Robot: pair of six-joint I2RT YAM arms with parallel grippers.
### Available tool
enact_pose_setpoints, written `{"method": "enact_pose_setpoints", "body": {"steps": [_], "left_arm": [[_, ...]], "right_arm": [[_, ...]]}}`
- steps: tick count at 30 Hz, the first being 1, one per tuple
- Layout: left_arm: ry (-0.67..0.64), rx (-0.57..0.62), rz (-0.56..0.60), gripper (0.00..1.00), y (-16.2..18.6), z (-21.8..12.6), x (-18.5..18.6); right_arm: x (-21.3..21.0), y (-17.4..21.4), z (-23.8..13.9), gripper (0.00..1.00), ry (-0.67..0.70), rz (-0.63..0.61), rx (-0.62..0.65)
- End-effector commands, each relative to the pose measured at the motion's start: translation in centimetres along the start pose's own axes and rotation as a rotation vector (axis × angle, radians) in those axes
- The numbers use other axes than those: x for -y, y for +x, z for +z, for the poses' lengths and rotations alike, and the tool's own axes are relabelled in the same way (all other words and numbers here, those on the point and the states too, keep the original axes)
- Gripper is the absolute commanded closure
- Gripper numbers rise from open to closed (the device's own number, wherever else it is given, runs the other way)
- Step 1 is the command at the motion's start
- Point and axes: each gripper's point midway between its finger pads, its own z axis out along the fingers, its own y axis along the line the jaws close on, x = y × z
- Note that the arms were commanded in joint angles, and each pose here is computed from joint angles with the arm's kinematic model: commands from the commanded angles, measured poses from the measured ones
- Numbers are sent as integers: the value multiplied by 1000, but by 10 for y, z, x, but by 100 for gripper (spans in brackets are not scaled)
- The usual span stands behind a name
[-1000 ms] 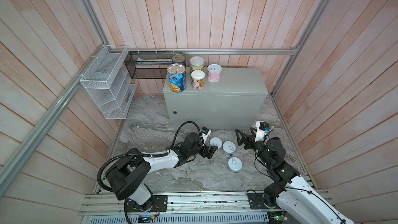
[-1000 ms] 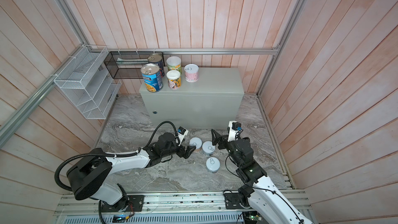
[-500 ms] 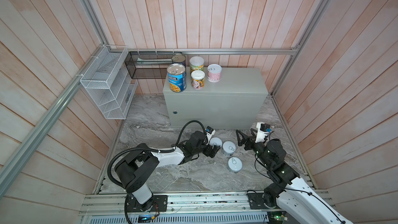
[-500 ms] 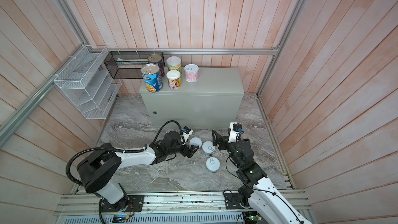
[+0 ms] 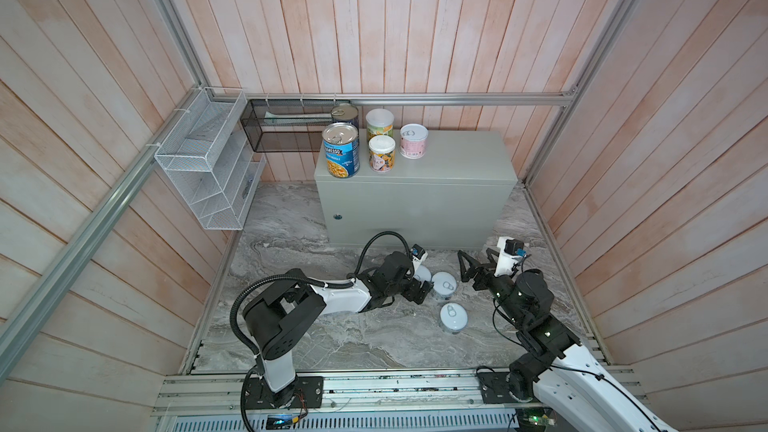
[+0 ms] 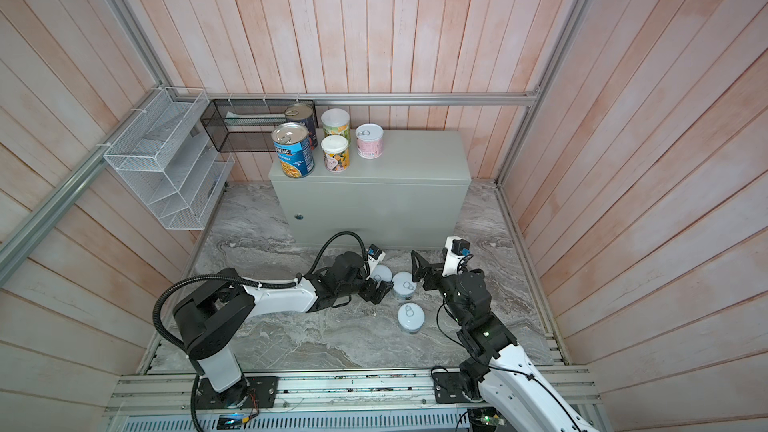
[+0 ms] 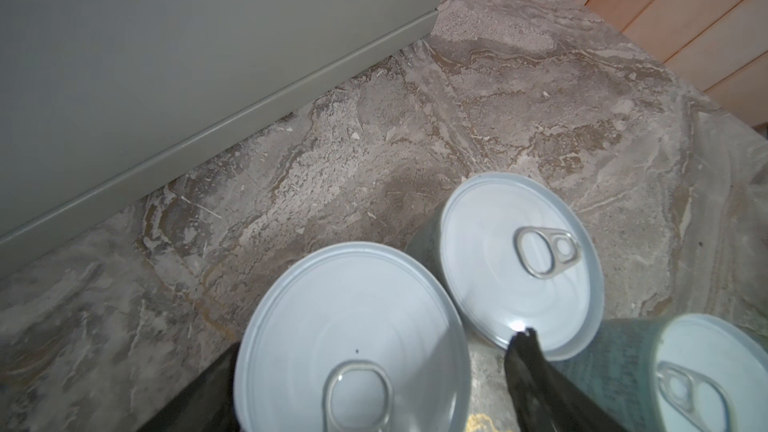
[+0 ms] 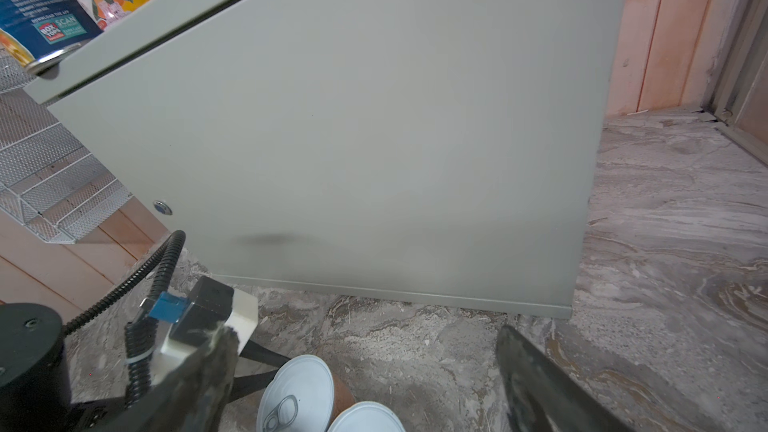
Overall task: Place and organize the canned foods onto the counter
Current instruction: 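Lower the right gripper toward the floor cans while the left gripper approaches them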
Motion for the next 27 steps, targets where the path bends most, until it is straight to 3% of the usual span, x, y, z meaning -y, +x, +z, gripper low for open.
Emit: {"method": "enact_pose_setpoints", "body": {"steps": [1, 16, 27], "left_arm": [[-28, -17, 26, 4, 1, 6, -3], [-40, -39, 23, 28, 1, 13, -4], [-18, 33, -46, 35, -32, -29, 7]], "right_arm": [[7, -3, -5, 3, 31, -9, 20], [8, 5, -2, 3, 33, -8, -5], [-6, 10, 0, 3, -59, -17, -8]]}}
